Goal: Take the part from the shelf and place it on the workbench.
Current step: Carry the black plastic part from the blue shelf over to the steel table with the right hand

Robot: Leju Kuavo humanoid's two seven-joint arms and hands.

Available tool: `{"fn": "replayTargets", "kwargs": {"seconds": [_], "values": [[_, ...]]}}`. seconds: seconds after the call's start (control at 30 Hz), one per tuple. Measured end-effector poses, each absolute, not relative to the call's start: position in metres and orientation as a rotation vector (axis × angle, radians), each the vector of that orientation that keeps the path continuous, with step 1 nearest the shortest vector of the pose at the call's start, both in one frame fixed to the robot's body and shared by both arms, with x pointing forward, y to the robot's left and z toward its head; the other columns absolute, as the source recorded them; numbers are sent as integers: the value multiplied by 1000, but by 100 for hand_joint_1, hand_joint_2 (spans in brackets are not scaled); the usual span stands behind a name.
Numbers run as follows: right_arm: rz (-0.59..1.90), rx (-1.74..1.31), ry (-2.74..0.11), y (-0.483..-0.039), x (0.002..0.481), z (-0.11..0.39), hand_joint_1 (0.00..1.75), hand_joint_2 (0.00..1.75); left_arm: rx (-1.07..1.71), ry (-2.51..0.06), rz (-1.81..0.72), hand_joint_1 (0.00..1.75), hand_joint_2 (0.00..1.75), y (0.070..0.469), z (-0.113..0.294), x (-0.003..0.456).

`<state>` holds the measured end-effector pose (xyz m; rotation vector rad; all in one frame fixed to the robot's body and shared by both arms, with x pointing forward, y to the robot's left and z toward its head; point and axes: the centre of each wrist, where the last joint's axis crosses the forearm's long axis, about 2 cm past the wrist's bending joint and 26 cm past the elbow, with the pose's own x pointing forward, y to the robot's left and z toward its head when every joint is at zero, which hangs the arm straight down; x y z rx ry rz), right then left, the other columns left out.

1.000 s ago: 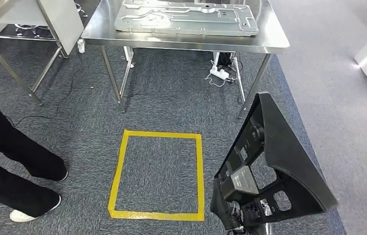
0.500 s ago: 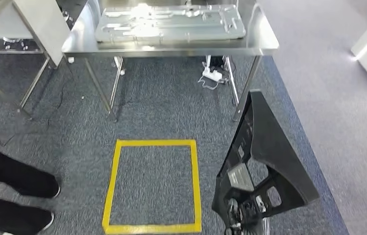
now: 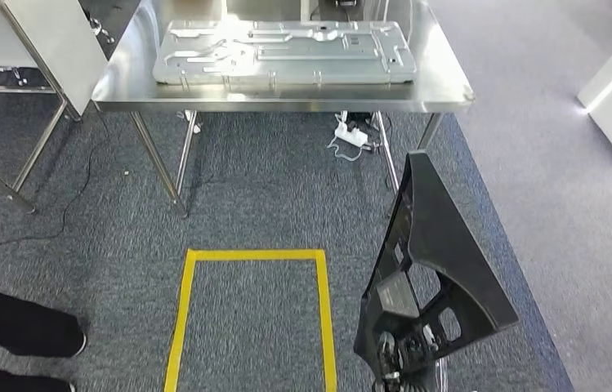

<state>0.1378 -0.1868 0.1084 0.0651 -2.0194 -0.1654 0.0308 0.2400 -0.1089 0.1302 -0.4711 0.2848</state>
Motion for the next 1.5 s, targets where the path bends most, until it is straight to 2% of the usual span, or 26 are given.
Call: {"fn": "replayTargets", "kwargs": {"seconds": [1.5], "values": [[-97, -47, -1893, -178, 133, 99, 175, 175, 129, -461, 292, 0, 0, 246, -109, 30]]}}
